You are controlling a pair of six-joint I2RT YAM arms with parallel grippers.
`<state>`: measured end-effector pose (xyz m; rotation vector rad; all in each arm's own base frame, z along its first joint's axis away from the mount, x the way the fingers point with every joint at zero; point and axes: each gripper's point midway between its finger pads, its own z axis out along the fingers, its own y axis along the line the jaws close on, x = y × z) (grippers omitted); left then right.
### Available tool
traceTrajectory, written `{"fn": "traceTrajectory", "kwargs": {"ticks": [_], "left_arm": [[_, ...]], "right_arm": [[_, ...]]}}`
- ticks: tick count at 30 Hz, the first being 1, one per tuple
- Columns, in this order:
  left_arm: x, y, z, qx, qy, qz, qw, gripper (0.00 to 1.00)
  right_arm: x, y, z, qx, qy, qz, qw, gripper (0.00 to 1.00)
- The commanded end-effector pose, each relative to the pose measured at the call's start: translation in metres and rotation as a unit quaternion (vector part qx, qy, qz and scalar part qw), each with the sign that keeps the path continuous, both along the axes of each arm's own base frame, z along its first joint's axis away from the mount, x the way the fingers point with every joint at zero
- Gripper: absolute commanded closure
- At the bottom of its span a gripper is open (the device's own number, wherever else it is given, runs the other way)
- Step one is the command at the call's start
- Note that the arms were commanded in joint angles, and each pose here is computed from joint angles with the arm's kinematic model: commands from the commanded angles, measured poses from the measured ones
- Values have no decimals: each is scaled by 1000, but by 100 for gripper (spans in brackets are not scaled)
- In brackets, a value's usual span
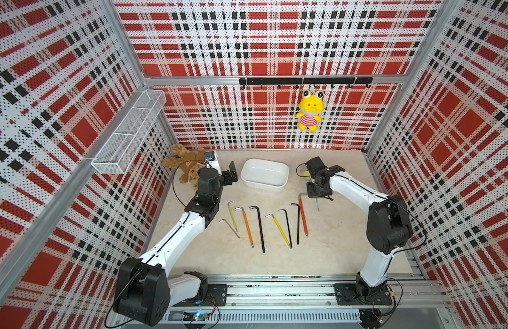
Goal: Put the hex key on the desktop into the storage box
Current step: Pick up the Allen key from the center of the board, then place the Allen key in the storage box.
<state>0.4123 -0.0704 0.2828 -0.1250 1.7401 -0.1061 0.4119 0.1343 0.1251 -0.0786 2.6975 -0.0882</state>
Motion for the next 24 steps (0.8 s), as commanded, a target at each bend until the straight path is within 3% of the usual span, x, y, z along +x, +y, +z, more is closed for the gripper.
{"fn": "traceTrajectory", "kwargs": {"ticks": [1, 4, 6, 9, 11, 15, 24], "left_arm": [[-5, 1, 10, -5, -11, -1, 1000, 0], [-6, 2, 9, -4, -11, 0, 1000, 0], [-7, 3, 11, -4, -11, 2, 1000, 0], [-10, 5, 13, -4, -13, 6, 1000, 0], [-11, 7, 14, -3, -14, 9, 1000, 0], [-13, 10, 16, -2, -18, 14, 1000, 1], [-11, 11, 15, -3, -16, 13, 1000, 1]], "right_arm": [[35, 24, 55, 2, -92, 88, 992, 100], [61, 73, 92, 68, -162, 201, 964, 100], [71, 107, 111, 106, -196, 278, 934, 100], [81, 145, 122, 130, -223, 363, 895, 100], [86, 163, 118, 136, -222, 395, 881, 100], [99, 188, 92, 125, -196, 427, 874, 100], [116, 212, 21, 75, -147, 444, 881, 100]]}}
